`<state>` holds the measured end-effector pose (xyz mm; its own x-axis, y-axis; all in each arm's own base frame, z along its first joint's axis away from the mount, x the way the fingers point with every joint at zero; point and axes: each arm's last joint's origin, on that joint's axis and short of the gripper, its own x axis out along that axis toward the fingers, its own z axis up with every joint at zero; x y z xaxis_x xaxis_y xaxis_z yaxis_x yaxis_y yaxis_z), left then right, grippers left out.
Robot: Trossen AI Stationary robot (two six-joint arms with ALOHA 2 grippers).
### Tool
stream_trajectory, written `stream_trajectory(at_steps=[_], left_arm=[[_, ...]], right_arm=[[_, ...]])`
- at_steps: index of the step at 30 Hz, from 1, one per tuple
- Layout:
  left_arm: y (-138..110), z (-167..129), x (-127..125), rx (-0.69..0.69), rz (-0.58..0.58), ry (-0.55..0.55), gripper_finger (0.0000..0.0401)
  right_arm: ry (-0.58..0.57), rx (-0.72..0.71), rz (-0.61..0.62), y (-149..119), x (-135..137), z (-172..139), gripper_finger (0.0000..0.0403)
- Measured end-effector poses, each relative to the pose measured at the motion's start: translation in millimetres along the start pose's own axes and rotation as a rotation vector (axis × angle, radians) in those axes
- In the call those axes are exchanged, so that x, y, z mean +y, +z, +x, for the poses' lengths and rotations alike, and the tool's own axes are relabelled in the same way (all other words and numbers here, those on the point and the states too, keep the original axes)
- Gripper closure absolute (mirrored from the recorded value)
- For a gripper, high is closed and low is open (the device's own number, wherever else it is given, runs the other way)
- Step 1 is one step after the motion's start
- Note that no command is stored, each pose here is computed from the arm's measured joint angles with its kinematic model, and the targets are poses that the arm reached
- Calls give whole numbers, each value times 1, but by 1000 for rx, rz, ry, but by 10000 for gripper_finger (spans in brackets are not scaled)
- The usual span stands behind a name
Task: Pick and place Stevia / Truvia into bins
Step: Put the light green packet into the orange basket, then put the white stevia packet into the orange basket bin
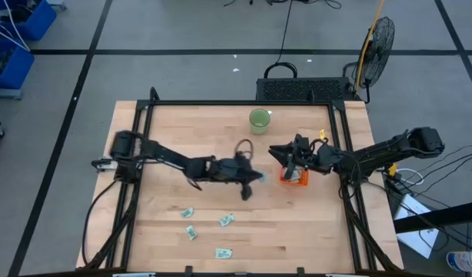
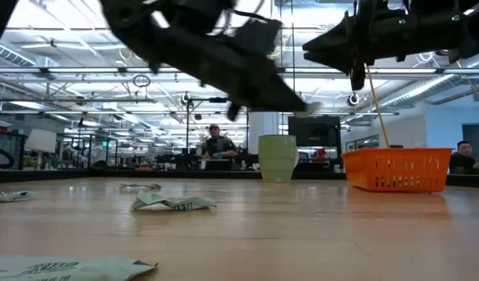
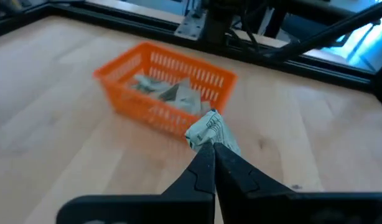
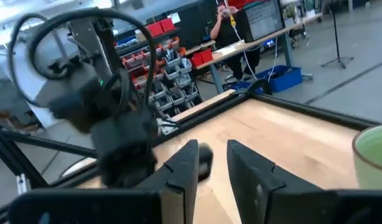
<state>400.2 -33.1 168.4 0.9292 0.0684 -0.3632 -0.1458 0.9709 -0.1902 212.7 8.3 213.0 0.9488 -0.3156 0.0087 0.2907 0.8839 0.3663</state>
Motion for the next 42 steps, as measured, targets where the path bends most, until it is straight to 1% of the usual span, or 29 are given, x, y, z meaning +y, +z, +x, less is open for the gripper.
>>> stream_trajectory(at_steps=[3, 6, 9, 11, 14, 17, 21, 27, 31, 36, 38, 42], left_arm=[[5, 28, -5, -13, 28, 6, 396], [10, 52, -5, -23, 41, 61, 398], [10, 72, -3, -27, 41, 83, 396], [10, 81, -3, -32, 39, 81, 393], [9, 93, -4, -42, 33, 75, 397], [8, 100, -4, -42, 37, 73, 395], [9, 103, 0, -47, 38, 81, 378], [11, 104, 8, -36, 80, 92, 352], [9, 104, 10, -8, 84, 63, 318], [9, 104, 10, -7, 89, 61, 274], [12, 100, 9, 22, 102, 51, 263], [31, 79, 6, 129, 155, 41, 257]], right_arm=[[7, -31, -63, 5, 1, -1, 326], [11, -57, -165, 10, 2, -5, 326], [13, -72, -241, 17, 2, -10, 326], [7, -49, -278, 20, 0, -15, 326], [-11, 30, -309, 20, -5, -26, 326], [-24, 79, -289, 22, -9, -37, 326], [-21, 65, -256, 25, -12, -46, 326], [-21, 68, -284, 16, -20, -54, 326], [-19, 61, -280, 15, -21, -57, 326], [-13, 39, -270, 17, -21, -57, 326], [-9, 39, -266, 17, -20, -57, 326], [30, 62, -198, 15, -19, -56, 326]])
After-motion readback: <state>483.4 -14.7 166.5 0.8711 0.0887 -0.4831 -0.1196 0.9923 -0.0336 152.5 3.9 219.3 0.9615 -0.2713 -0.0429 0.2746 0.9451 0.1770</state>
